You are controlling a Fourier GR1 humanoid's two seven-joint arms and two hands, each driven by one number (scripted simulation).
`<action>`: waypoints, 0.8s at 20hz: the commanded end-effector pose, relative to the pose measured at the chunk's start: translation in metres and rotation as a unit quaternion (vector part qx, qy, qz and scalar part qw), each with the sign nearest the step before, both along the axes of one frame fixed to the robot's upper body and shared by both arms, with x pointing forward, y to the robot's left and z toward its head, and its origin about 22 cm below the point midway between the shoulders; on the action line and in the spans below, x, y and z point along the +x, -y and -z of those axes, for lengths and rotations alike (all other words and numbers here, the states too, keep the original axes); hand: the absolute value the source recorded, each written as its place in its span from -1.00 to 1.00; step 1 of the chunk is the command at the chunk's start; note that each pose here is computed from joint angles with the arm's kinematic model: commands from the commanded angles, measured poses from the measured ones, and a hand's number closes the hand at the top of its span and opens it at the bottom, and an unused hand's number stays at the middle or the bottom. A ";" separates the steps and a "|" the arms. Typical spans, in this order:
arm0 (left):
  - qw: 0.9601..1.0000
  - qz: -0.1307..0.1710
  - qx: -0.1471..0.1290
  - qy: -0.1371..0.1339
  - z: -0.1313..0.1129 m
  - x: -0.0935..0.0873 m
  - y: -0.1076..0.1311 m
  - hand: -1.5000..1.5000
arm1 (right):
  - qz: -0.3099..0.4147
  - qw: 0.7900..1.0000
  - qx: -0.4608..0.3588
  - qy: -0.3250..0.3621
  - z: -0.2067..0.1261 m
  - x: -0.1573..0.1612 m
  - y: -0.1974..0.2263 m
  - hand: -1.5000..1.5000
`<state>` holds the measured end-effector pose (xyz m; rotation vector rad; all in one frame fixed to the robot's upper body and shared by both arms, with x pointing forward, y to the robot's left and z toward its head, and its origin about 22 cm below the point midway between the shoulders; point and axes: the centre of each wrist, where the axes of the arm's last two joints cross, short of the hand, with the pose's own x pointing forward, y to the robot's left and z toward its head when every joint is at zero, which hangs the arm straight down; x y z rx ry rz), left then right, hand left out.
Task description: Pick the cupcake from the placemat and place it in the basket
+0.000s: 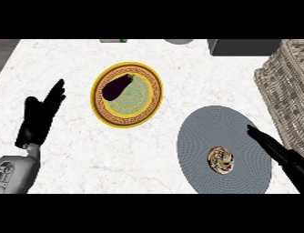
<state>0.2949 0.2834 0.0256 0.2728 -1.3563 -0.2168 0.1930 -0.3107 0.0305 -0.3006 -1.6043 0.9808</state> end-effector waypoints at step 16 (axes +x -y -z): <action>1.000 0.000 -0.008 -0.003 -0.019 0.004 0.018 0.00 | -0.008 1.000 -0.010 -0.007 0.032 0.021 -0.052 -1.00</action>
